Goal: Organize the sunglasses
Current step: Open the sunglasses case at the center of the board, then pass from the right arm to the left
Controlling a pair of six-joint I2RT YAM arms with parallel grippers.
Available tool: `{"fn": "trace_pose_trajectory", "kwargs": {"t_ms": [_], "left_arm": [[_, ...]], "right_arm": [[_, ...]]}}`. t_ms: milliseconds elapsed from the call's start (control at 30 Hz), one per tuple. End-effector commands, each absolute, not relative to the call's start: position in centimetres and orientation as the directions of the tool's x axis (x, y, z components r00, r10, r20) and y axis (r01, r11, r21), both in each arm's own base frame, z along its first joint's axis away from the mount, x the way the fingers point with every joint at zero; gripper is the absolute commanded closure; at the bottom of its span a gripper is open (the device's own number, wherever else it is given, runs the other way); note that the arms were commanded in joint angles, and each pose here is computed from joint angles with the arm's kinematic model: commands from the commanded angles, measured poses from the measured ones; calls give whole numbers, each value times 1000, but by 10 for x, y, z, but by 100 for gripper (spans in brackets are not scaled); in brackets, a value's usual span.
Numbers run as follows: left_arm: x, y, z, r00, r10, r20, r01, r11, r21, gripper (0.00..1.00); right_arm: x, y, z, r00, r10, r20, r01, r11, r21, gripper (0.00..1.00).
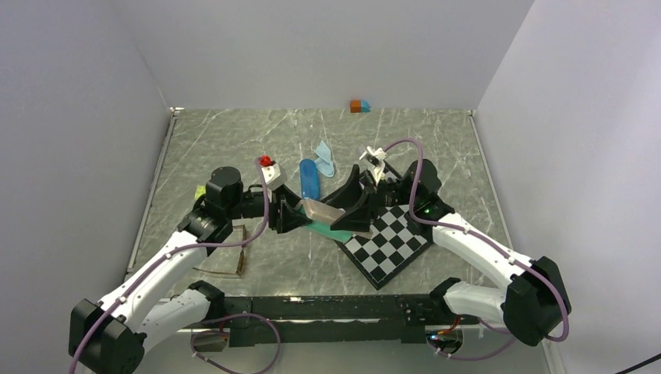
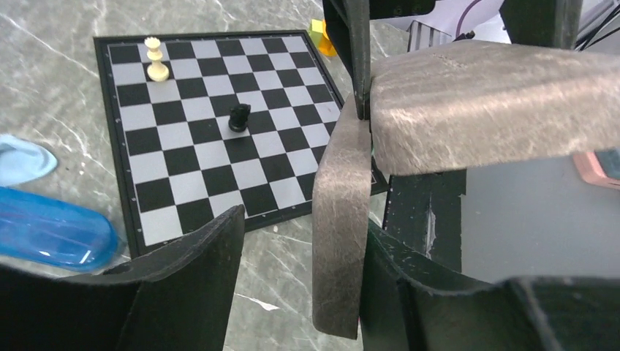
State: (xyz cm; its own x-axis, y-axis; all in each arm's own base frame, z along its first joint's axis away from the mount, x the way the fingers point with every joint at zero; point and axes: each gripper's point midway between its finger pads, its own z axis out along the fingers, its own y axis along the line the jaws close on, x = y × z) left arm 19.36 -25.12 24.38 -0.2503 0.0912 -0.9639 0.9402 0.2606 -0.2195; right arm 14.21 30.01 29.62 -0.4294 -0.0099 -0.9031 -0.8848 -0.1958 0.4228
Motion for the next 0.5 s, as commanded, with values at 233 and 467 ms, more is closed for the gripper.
{"fn": "trace_pose_trajectory", "kwargs": {"t_ms": [233, 467], "left_arm": [[221, -248, 253, -345, -55, -937, 858, 386, -338, 100], [215, -240, 218, -568, -161, -807, 685, 451, -572, 100]], "right_arm": [[140, 309, 301, -384, -107, -917, -908, -137, 396, 85], [164, 320, 306, -411, -77, -909, -907, -63, 415, 42]]}}
